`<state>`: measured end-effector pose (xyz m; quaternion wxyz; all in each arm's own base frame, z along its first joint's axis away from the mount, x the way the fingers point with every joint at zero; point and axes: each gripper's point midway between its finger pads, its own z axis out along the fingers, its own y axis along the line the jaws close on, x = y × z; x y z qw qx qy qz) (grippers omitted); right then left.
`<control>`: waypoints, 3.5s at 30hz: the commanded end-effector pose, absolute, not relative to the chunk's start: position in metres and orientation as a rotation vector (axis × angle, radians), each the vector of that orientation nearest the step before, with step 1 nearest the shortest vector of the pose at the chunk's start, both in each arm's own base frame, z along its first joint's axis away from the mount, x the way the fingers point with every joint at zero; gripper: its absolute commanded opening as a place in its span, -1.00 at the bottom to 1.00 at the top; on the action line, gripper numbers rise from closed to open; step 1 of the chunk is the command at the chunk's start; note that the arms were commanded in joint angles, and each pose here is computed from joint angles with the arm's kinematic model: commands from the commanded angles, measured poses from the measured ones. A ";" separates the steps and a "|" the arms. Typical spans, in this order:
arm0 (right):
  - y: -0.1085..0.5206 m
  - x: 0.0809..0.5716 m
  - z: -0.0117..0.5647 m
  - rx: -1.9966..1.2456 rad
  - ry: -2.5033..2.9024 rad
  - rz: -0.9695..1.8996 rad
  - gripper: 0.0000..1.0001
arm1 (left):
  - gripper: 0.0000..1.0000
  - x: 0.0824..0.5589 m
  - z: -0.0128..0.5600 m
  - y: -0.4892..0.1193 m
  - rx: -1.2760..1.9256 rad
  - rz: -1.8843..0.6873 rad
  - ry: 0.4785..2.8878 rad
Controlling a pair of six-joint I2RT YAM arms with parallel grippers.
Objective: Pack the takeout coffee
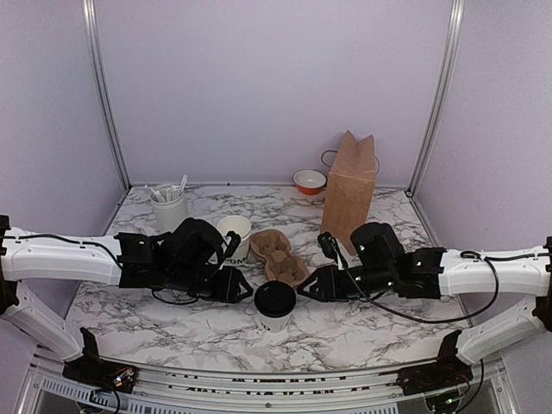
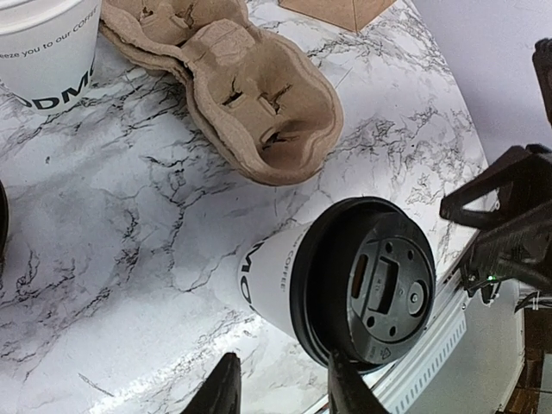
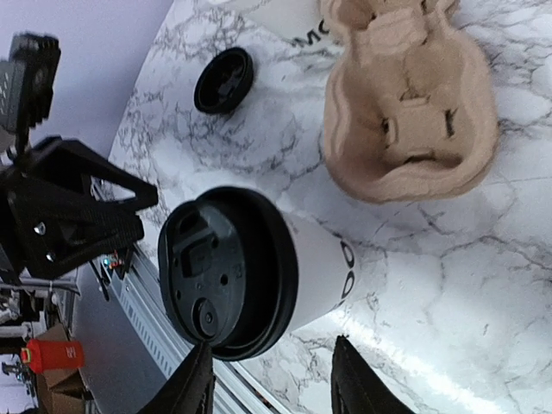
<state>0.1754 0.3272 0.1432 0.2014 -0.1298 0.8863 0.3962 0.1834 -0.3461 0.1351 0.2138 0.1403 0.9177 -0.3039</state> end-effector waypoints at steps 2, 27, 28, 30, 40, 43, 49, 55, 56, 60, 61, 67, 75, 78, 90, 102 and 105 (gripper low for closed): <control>0.321 0.192 0.155 -0.340 2.405 1.228 -0.11 | -0.28 0.180 0.128 -0.343 0.390 -0.838 2.578; 0.332 0.192 0.125 -0.391 2.459 1.242 -0.13 | -0.28 0.175 0.115 -0.361 0.392 -0.894 2.599; 0.332 0.192 0.123 -0.390 2.463 1.240 -0.14 | -0.28 0.176 0.116 -0.360 0.388 -0.895 2.596; 0.331 0.192 0.122 -0.382 2.468 1.236 -0.14 | -0.28 0.176 0.118 -0.360 0.387 -0.898 2.592; 0.324 0.195 0.134 -0.346 2.426 1.225 -0.14 | -0.29 0.175 0.125 -0.360 0.392 -0.920 2.577; 0.322 0.196 0.136 -0.337 2.422 1.217 -0.14 | -0.29 0.175 0.127 -0.361 0.394 -0.924 2.574; 0.321 0.198 0.136 -0.327 2.423 1.210 -0.13 | -0.29 0.175 0.128 -0.364 0.402 -0.930 2.575; 0.321 0.199 0.130 -0.317 2.439 1.202 -0.14 | -0.28 0.176 0.131 -0.365 0.405 -0.938 2.565; 0.322 0.200 0.129 -0.318 2.441 1.203 -0.14 | -0.28 0.176 0.132 -0.366 0.405 -0.938 2.563; 0.323 0.200 0.126 -0.319 2.445 1.207 -0.17 | -0.28 0.176 0.132 -0.367 0.407 -0.940 2.563; 0.323 0.200 0.126 -0.319 2.447 1.208 -0.17 | -0.28 0.176 0.132 -0.367 0.407 -0.941 2.564; 0.324 0.198 0.122 -0.320 2.455 1.214 -0.19 | -0.28 0.177 0.132 -0.369 0.408 -0.943 2.564; 0.324 0.197 0.117 -0.325 2.469 1.216 -0.20 | -0.28 0.177 0.132 -0.372 0.415 -0.947 2.565; 0.324 0.196 0.116 -0.326 2.471 1.217 -0.20 | -0.28 0.178 0.131 -0.374 0.418 -0.947 2.565; 0.324 0.196 0.115 -0.332 2.476 1.214 -0.21 | -0.29 0.176 0.110 -0.373 0.421 -0.912 2.611; 0.324 0.173 0.082 -0.346 2.569 1.178 -0.22 | -0.30 0.161 0.052 -0.332 0.382 -0.730 2.749; 0.322 0.165 0.071 -0.341 2.598 1.161 -0.22 | -0.30 0.159 0.043 -0.328 0.379 -0.699 2.767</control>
